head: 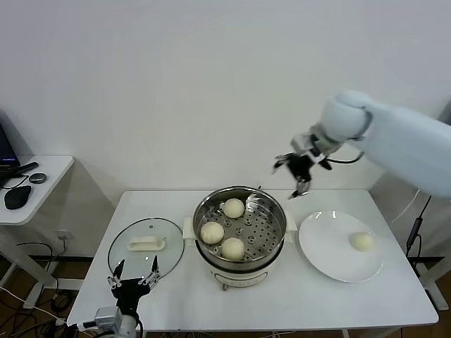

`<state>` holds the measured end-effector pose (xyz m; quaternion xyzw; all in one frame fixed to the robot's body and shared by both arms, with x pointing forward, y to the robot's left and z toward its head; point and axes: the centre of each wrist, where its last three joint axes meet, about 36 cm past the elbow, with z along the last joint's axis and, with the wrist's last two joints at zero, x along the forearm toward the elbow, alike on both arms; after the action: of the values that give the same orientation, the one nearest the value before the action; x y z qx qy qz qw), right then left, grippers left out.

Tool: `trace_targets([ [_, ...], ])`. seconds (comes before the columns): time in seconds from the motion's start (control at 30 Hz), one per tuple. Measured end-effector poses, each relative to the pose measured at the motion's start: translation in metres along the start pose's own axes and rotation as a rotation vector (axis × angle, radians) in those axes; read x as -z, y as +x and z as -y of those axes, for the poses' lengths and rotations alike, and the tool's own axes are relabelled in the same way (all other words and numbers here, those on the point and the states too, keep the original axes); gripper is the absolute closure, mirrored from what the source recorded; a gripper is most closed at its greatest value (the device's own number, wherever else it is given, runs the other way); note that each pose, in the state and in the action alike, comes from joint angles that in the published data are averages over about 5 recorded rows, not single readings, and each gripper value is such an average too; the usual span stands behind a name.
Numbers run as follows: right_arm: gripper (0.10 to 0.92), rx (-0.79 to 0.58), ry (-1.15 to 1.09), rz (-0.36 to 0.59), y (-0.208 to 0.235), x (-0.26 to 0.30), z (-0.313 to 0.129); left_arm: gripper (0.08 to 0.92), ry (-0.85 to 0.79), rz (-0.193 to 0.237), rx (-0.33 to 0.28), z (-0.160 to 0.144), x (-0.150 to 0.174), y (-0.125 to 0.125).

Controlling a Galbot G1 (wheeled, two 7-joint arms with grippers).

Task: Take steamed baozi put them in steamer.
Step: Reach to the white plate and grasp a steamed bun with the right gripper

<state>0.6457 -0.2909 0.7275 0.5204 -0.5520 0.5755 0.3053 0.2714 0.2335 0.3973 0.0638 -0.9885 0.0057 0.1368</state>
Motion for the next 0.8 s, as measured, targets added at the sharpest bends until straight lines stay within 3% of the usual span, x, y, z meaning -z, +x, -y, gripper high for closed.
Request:
trace_targets([
  [0.4, 0.2, 0.02, -0.243, -0.146, -0.029, -0.127, -0.048, 0.177, -0.017, -0.033, 0.017, -0.007, -0.008, 0.004],
  [0.8, 0.2, 0.098, -0.306, -0.229, -0.095, -0.201, -0.097, 0.177, -0.018, -0.043, 0.026, -0.008, -0.009, 0.008],
])
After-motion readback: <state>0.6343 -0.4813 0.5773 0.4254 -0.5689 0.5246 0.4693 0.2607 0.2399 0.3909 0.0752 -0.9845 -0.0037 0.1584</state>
